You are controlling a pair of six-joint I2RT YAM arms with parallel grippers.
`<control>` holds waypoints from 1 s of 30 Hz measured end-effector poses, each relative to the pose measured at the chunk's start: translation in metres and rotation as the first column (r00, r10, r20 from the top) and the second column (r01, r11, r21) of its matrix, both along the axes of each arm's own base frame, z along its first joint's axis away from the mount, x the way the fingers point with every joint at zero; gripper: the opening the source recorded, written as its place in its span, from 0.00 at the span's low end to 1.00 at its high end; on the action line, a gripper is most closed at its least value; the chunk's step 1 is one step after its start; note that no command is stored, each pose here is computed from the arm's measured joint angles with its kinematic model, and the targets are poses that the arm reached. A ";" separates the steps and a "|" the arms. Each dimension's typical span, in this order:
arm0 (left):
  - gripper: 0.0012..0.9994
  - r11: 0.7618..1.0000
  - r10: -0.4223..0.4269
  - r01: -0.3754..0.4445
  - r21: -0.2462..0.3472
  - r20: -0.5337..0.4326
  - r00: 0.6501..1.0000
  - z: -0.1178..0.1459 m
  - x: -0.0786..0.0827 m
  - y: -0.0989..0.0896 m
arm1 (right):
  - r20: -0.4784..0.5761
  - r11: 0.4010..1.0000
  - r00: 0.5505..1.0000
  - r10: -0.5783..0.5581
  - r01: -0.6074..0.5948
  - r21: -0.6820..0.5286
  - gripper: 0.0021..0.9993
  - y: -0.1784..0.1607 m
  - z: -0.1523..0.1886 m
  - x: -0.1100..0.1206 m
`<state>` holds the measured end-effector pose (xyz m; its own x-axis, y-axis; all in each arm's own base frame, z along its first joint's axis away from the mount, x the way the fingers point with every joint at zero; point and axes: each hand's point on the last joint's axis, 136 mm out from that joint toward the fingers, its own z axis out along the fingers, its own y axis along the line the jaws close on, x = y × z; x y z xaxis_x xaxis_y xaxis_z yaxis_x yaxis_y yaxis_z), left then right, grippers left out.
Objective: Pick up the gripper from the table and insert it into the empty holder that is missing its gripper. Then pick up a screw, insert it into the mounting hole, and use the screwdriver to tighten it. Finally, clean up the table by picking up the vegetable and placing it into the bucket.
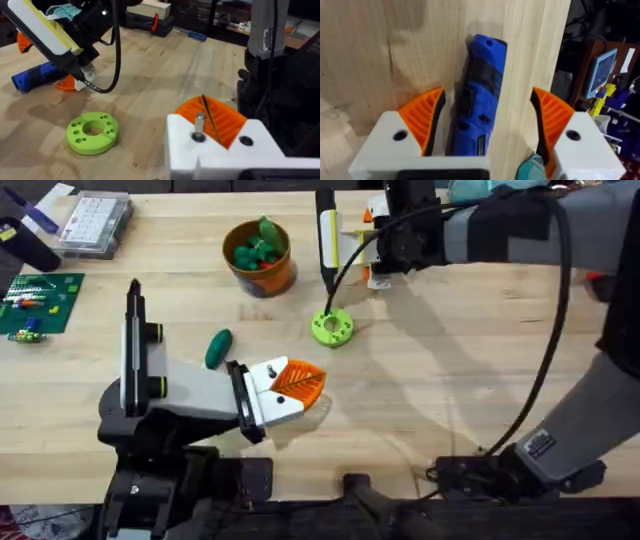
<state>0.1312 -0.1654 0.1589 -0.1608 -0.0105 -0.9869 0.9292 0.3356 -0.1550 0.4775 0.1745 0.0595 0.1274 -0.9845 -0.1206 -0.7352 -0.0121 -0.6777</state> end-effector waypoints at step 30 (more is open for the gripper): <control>0.00 1.000 0.000 0.000 0.000 0.000 1.000 0.000 0.000 0.000 | -0.010 1.000 1.000 0.005 -0.005 -0.024 1.00 0.004 -0.002 -0.005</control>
